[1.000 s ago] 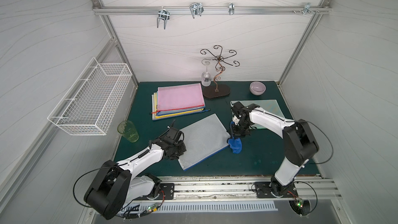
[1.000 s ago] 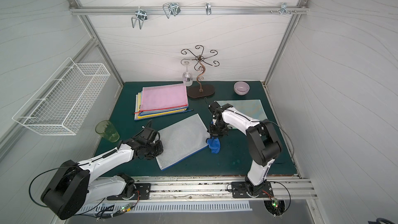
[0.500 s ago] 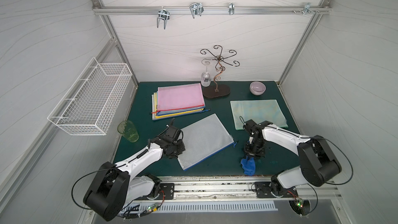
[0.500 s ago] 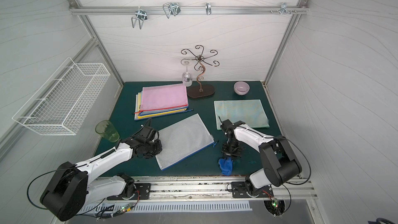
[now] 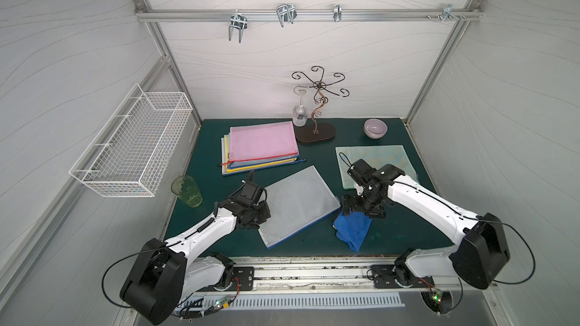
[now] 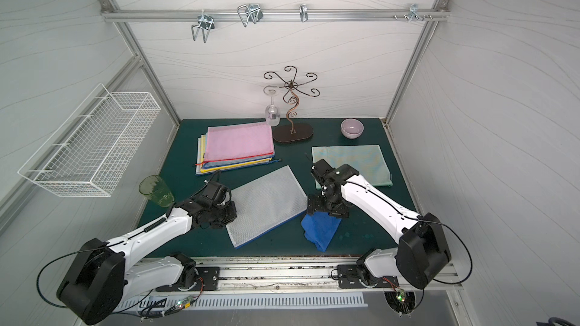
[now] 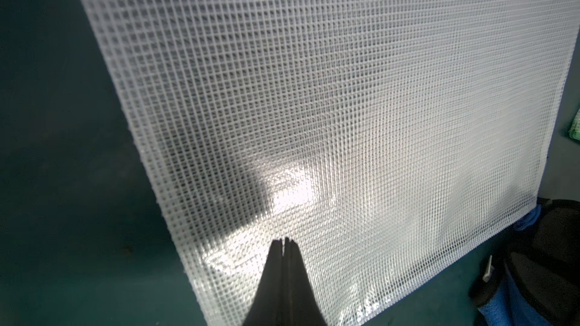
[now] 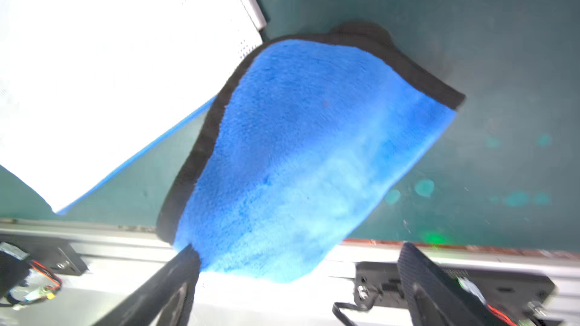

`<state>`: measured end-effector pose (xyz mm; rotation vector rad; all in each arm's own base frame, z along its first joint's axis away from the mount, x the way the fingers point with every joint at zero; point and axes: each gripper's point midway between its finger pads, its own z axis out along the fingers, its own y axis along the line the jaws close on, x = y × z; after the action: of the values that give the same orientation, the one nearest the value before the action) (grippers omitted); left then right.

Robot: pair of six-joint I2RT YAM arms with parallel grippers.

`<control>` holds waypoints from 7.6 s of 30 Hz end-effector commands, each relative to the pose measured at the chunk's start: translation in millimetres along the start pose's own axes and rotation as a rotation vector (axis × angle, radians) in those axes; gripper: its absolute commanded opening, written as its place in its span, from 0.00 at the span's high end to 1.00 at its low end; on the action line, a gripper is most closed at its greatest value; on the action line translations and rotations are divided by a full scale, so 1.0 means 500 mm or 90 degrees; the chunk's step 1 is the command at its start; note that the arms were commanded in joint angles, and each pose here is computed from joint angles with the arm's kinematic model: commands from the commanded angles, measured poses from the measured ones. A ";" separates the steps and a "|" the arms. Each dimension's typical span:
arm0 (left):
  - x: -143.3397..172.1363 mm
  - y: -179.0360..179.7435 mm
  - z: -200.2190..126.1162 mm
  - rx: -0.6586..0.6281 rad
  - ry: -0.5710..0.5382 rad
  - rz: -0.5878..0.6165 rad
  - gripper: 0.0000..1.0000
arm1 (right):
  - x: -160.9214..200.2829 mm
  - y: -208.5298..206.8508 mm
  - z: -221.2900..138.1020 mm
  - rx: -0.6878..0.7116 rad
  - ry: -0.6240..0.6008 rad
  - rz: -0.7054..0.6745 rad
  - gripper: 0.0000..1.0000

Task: Wipe the document bag
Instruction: Place the cleaning item at the center of the board, then pick up the document bag from the center of the board, then place the document bag.

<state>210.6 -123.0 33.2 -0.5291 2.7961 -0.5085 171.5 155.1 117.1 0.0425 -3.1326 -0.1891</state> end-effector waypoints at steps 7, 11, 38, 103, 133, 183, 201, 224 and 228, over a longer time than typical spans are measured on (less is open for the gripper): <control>-0.028 -0.036 -0.024 0.032 -0.025 0.016 1.00 | 0.095 -0.054 0.042 0.062 0.104 0.006 0.38; -0.031 -0.041 -0.023 0.041 -0.028 0.011 1.00 | 0.087 -0.049 -0.047 -0.005 -0.037 0.041 0.47; -0.072 -0.182 -0.070 0.213 -0.044 0.061 0.98 | 0.159 -0.012 0.102 -0.071 0.164 0.003 0.40; 0.117 -0.323 0.085 0.203 0.152 0.236 0.76 | -0.166 0.102 0.069 -0.247 -0.033 -0.008 0.40; 0.061 -0.196 0.141 0.048 0.107 0.135 0.76 | -0.185 0.241 0.165 -0.405 0.034 -0.126 0.88; -0.098 -0.175 -0.097 0.125 -0.049 0.097 0.69 | -0.535 -0.427 0.005 0.318 -0.103 -0.243 1.00; -0.122 -0.176 -0.075 0.125 -0.030 0.080 0.69 | -0.565 -0.461 0.053 0.335 -0.110 -0.254 0.85; -0.206 -0.131 -0.111 0.125 -0.093 -0.014 0.59 | -0.564 -0.266 -0.087 0.170 -0.304 -0.092 0.01; -0.270 -0.086 -0.130 0.101 -0.149 -0.076 0.49 | -0.516 -0.103 -0.107 -0.023 -0.309 -0.099 0.01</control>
<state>301.2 -104.9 104.5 -0.6328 2.6134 -0.6542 458.2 46.9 146.2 0.3788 -3.6246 0.2137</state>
